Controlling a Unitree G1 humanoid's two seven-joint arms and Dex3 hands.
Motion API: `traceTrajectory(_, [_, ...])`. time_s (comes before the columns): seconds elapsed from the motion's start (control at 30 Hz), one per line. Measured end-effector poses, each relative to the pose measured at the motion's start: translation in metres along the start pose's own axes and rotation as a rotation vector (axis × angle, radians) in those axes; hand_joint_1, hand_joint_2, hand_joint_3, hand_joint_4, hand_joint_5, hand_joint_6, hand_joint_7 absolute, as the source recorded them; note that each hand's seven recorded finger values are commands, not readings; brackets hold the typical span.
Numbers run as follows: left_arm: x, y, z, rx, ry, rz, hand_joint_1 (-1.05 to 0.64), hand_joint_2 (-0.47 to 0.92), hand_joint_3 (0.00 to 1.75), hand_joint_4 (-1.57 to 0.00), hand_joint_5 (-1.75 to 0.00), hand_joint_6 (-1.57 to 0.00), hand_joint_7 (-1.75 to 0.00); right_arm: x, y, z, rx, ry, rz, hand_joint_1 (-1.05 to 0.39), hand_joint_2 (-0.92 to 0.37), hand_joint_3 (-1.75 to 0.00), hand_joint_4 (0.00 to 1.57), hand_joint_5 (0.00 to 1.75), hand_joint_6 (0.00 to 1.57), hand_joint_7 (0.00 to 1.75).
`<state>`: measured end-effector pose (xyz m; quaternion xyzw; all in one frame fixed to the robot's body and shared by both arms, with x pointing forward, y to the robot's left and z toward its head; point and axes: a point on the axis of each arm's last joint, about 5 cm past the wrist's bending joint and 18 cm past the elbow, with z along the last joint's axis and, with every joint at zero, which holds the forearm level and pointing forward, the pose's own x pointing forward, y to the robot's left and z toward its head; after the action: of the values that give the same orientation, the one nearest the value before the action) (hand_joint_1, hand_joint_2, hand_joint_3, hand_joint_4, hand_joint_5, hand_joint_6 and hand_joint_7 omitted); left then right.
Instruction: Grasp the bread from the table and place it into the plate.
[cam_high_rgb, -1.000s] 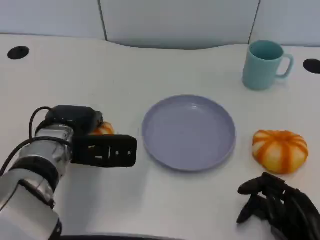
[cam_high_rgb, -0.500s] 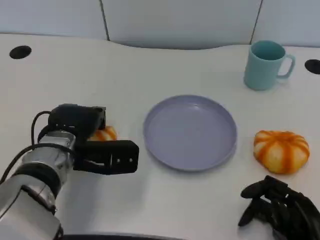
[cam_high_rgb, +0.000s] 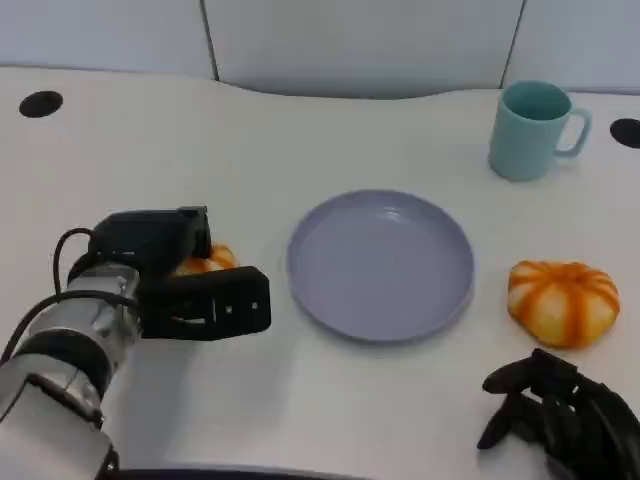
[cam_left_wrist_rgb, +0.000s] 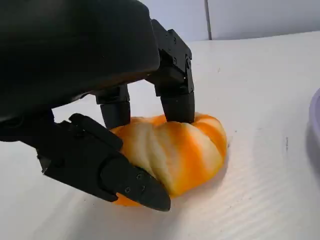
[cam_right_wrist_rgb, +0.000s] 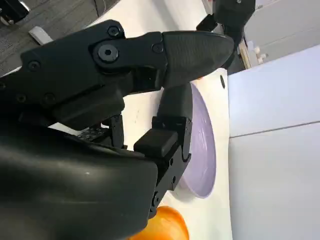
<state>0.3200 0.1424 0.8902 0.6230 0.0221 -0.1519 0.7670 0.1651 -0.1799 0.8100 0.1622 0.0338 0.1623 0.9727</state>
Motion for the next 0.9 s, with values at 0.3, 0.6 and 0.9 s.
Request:
traceTrajectory(0.3, [0.000, 0.016, -0.009, -0.088, -0.053, 0.084, -0.14, 0.92, 0.17, -0.66, -1.75, -0.46, -1.75, 0.005, 0.0015, 0.002, 0.004, 0.013, -0.017, -0.41, -0.92, -0.38, 0.61, 1.53, 0.66, 1.04])
traceTrajectory(0.6, [0.004, 0.040, -0.009, -0.091, -0.122, 0.209, -0.10, 0.89, 0.11, -0.78, -1.75, -0.57, -1.75, 0.011, 0.0063, 0.006, -0.005, 0.038, -0.025, -0.42, -0.92, -0.38, 0.61, 1.54, 0.66, 1.07])
traceTrajectory(0.9, [0.007, 0.048, 0.002, -0.073, -0.221, 0.233, -0.14, 0.90, 0.10, -0.85, -1.75, -0.64, -1.75, 0.011, 0.0069, 0.006, -0.006, 0.046, -0.024, -0.41, -0.92, -0.38, 0.61, 1.56, 0.65, 1.07])
